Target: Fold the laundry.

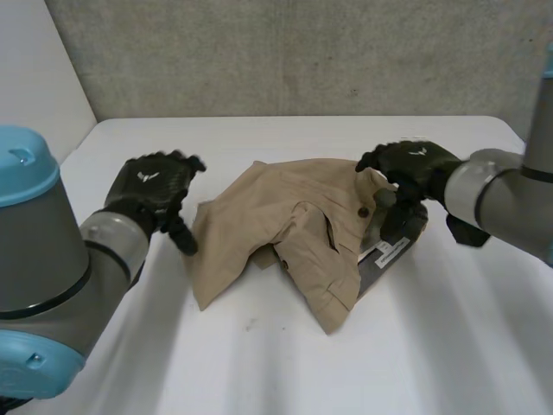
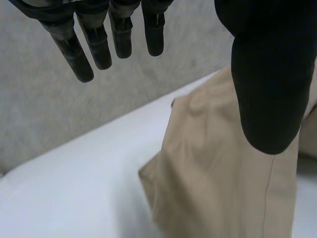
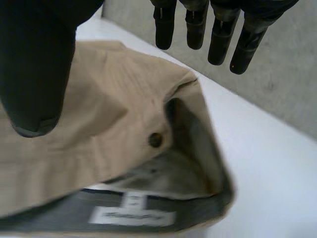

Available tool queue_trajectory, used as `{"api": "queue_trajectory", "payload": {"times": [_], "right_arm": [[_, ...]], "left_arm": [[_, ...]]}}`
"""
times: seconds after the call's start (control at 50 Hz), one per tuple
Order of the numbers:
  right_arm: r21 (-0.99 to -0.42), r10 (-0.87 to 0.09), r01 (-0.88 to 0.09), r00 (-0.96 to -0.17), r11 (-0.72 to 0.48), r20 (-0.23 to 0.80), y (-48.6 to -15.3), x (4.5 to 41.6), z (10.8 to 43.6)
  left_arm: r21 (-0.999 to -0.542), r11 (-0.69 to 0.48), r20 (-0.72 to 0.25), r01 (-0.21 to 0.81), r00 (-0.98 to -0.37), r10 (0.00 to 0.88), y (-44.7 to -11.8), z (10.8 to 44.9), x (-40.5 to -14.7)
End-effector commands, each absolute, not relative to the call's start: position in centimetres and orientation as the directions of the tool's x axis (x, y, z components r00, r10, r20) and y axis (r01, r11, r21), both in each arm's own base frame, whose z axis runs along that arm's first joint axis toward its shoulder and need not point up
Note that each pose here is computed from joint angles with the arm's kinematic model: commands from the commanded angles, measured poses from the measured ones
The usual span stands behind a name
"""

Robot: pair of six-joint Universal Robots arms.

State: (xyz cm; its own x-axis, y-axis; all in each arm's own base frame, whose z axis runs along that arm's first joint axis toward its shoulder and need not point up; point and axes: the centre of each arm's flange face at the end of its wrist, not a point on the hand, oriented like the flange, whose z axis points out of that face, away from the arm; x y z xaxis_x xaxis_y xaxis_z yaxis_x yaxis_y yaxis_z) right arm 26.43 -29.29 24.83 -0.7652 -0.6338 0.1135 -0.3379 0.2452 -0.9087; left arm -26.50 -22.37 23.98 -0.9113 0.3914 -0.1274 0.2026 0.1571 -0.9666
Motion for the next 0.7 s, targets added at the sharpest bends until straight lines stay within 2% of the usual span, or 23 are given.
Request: {"api": "queue_trajectory", "payload": {"times": [0.02, 0.1, 0.16, 0.28, 0.36, 0.62, 0.7], "right_arm": [[-0.898, -0.530, -0.102, -0.833, 0.428, -0.158, -25.5, 24.4, 21.8], [-0.882, -0.514, -0.070, -0.833, 0.466, -0.206, -23.9, 24.1, 20.2], [-0.882, -0.510, -0.052, -0.831, 0.469, -0.222, -23.4, 24.2, 19.3], [-0.874, -0.489, 0.050, -0.813, 0.484, -0.317, -23.9, 25.4, 17.8], [-0.864, -0.496, 0.061, -0.797, 0.499, -0.343, -24.5, 26.6, 16.1], [-0.858, -0.497, 0.032, -0.804, 0.512, -0.327, -25.3, 29.3, 13.3], [-0.886, -0.508, 0.046, -0.805, 0.461, -0.306, -26.5, 29.6, 14.5]], "left_arm": [[-0.923, 0.307, -0.100, 0.231, -0.916, 0.388, -21.9, 19.4, -25.2], [-0.887, 0.393, -0.062, 0.241, -0.907, 0.417, -21.6, 16.5, -25.7], [-0.881, 0.418, -0.038, 0.223, -0.913, 0.406, -22.0, 15.5, -26.0], [-0.899, 0.398, -0.019, 0.183, -0.924, 0.382, -23.5, 14.4, -26.6], [-0.909, 0.380, -0.025, 0.171, -0.932, 0.361, -24.4, 14.3, -26.8], [-0.899, 0.384, -0.071, 0.211, -0.935, 0.347, -25.9, 11.8, -28.5], [-0.910, 0.357, -0.099, 0.210, -0.947, 0.305, -26.6, 12.5, -28.7]]}}
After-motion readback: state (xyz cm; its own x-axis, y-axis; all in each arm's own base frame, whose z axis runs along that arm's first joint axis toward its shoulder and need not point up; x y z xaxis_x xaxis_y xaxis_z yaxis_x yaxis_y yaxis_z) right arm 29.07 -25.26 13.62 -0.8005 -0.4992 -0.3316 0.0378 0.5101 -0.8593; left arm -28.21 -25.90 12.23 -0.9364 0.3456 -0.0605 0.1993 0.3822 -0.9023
